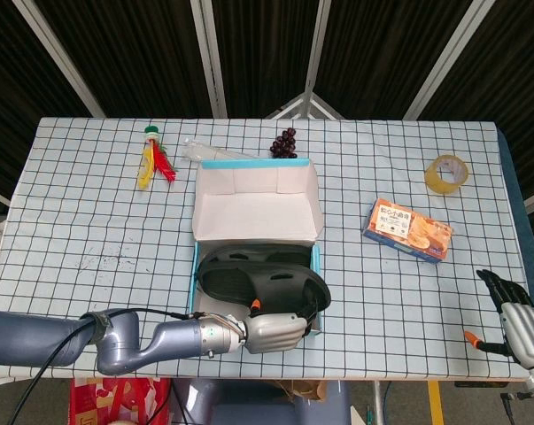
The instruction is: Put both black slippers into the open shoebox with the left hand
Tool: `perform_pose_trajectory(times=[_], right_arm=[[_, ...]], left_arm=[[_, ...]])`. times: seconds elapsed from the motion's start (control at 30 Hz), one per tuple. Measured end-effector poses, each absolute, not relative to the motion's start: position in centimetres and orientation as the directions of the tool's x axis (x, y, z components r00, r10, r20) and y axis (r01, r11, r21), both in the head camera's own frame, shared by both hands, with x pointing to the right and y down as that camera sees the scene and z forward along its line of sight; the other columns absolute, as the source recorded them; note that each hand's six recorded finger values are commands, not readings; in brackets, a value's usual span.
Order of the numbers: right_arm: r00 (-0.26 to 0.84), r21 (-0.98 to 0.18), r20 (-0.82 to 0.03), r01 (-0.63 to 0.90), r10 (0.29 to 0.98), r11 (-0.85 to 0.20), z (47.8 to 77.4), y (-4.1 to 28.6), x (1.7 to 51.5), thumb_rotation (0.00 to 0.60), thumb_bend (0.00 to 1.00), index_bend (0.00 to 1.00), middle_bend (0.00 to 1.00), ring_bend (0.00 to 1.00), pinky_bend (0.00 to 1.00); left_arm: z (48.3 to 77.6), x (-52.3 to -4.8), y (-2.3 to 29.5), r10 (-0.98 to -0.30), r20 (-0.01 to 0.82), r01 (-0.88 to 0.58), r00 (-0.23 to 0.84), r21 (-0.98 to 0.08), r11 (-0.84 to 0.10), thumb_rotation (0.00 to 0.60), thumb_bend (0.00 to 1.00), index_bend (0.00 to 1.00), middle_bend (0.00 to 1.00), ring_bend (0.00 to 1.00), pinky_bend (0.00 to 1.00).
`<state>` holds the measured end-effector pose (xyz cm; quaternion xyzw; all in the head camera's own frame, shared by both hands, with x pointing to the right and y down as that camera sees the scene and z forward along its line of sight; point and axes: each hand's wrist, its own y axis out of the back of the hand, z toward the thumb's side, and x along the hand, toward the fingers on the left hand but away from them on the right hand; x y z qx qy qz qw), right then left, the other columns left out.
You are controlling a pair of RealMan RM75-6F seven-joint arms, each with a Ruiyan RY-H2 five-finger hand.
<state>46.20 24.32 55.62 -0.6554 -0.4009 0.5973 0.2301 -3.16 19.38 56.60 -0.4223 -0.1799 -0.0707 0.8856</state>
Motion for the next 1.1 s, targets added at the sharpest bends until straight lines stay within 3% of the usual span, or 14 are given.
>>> perform_pose_trajectory(times=[1.1], right_arm=[[-0.038,-0.782,-0.596,0.255,0.802,-0.569,55.5,24.4,46.3,0.6,0.22,0.01,0.07,0.09,0.07]], left_arm=[[58.8,-3.5,20.6,0.048,0.416,0.324,0.908,-0.769,0.551,0.6,0.43,0.55,0.62,0.31,0.35]])
